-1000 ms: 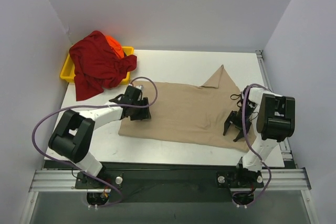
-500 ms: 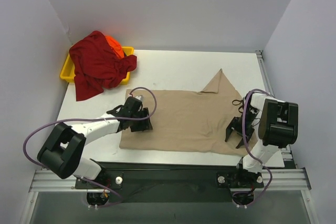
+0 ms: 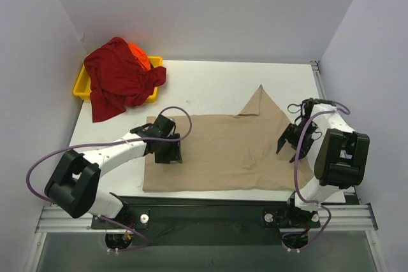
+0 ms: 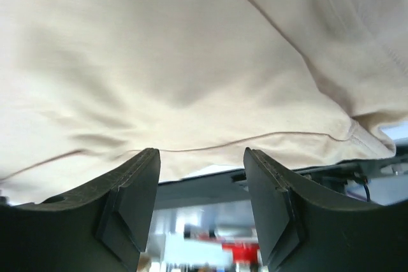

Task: Fold and stack the t-shirts
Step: Fold the flattened tshirt in 1/3 of the way, then grap the side of the flattened tshirt furthest away from the robot with both arms, then fold the other side of the tshirt into a rectangle

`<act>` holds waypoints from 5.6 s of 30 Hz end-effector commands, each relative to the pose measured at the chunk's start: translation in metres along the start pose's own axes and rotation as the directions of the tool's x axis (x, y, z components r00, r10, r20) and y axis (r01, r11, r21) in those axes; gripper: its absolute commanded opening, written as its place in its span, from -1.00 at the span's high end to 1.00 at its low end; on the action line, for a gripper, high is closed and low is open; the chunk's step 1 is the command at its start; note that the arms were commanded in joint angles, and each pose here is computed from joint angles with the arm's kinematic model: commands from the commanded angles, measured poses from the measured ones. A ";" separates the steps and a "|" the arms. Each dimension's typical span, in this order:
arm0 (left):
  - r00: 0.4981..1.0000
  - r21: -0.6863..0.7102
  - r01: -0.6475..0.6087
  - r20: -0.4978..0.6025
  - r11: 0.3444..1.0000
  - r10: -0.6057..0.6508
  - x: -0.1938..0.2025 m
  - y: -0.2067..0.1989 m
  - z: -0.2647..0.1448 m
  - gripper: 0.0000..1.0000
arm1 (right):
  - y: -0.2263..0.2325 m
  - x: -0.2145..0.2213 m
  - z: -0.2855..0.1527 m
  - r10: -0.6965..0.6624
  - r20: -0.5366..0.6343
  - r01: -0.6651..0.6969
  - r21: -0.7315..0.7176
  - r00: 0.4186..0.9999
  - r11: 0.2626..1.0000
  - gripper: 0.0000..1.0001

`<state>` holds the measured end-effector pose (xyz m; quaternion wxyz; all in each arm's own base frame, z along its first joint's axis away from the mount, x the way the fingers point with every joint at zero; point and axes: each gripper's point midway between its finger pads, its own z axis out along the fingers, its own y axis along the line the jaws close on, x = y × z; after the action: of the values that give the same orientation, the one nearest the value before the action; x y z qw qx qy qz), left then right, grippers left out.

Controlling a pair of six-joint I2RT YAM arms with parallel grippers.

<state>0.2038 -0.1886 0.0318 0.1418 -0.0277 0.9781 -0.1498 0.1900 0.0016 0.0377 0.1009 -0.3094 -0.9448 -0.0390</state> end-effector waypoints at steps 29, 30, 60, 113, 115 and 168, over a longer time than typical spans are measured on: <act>0.943 0.037 0.226 0.241 0.973 -0.229 -0.176 0.041 -0.028 -0.25 | 0.225 -0.229 -0.110 -0.149 0.519 0.341 -0.297 0.842 0.892 -0.11; 0.941 0.038 0.231 0.246 0.972 -0.233 -0.179 0.042 -0.029 -0.25 | 0.231 -0.234 -0.104 -0.151 0.520 0.350 -0.309 0.841 0.884 -0.11; 0.942 -0.035 0.231 0.260 0.972 -0.214 -0.191 0.059 -0.023 -0.25 | 0.283 -0.269 -0.043 -0.204 0.568 0.419 -0.278 0.798 0.864 0.21; 0.967 -0.232 0.158 0.235 0.960 -0.102 -0.230 0.118 0.043 1.00 | 0.253 -0.249 -0.096 -0.038 0.539 0.285 -0.382 0.841 0.879 1.00; 0.963 -0.218 0.154 0.254 0.964 -0.096 -0.234 0.113 0.037 1.00 | 0.247 -0.251 -0.109 0.008 0.538 0.255 -0.413 0.843 0.874 1.00; 0.928 -0.026 0.047 0.370 0.999 -0.034 -0.223 0.068 -0.025 1.00 | 0.104 -0.106 -0.163 0.141 0.386 0.073 -0.490 0.912 0.869 1.00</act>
<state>0.4085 -0.0893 0.0731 0.2895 -0.0963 0.9458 -0.1114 0.3929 -0.0005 0.1773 -0.2044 -0.3470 -0.8872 -0.2249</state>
